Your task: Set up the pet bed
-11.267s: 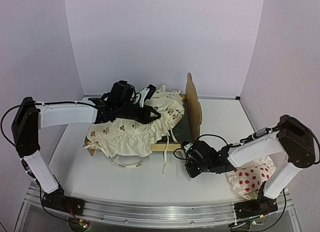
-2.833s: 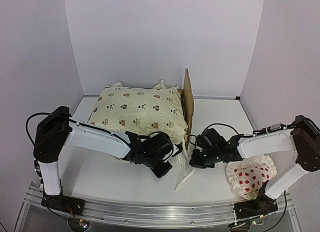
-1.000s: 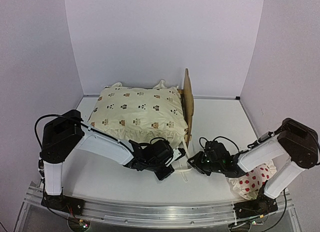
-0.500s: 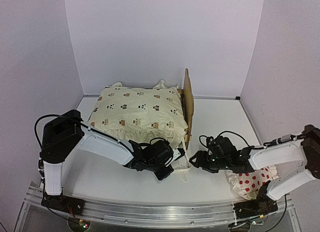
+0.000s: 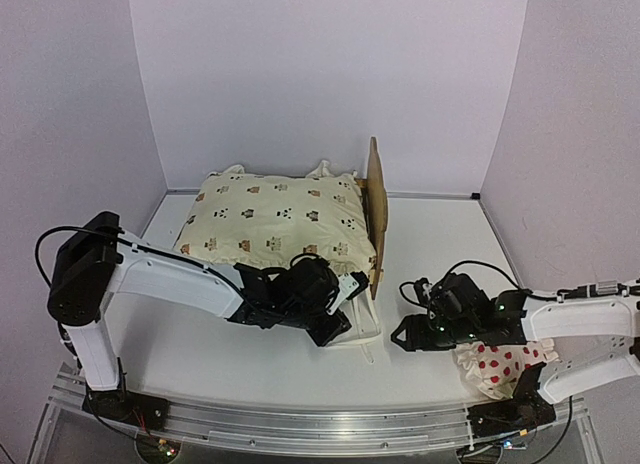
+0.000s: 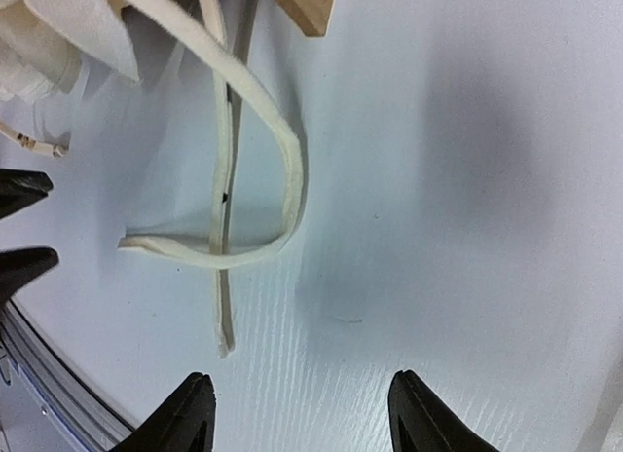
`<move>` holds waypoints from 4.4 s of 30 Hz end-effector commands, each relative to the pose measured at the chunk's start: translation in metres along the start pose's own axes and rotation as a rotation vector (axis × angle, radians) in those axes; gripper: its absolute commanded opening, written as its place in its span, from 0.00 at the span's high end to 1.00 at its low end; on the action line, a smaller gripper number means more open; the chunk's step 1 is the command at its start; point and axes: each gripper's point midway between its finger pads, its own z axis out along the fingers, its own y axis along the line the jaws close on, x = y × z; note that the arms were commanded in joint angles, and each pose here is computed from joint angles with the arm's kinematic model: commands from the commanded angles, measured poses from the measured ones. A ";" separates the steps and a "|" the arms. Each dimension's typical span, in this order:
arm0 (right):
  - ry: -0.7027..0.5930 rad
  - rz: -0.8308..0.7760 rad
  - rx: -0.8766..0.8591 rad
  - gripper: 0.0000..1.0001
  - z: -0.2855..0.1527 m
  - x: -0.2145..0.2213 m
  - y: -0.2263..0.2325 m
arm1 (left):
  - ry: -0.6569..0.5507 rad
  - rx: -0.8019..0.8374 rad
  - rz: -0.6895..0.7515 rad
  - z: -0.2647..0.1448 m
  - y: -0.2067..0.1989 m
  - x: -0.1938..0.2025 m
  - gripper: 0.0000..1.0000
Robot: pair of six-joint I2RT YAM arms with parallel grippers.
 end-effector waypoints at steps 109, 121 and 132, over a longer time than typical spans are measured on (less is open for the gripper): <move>0.035 -0.180 0.004 1.00 0.014 0.027 0.048 | -0.015 0.426 0.100 0.051 -0.073 0.022 0.53; -0.016 -0.152 -0.050 1.00 -0.002 0.015 0.059 | -0.066 0.392 0.078 0.058 -0.070 0.028 0.79; -0.059 -0.121 -0.052 1.00 -0.011 0.009 0.055 | -0.101 0.367 0.053 0.059 -0.065 0.036 0.55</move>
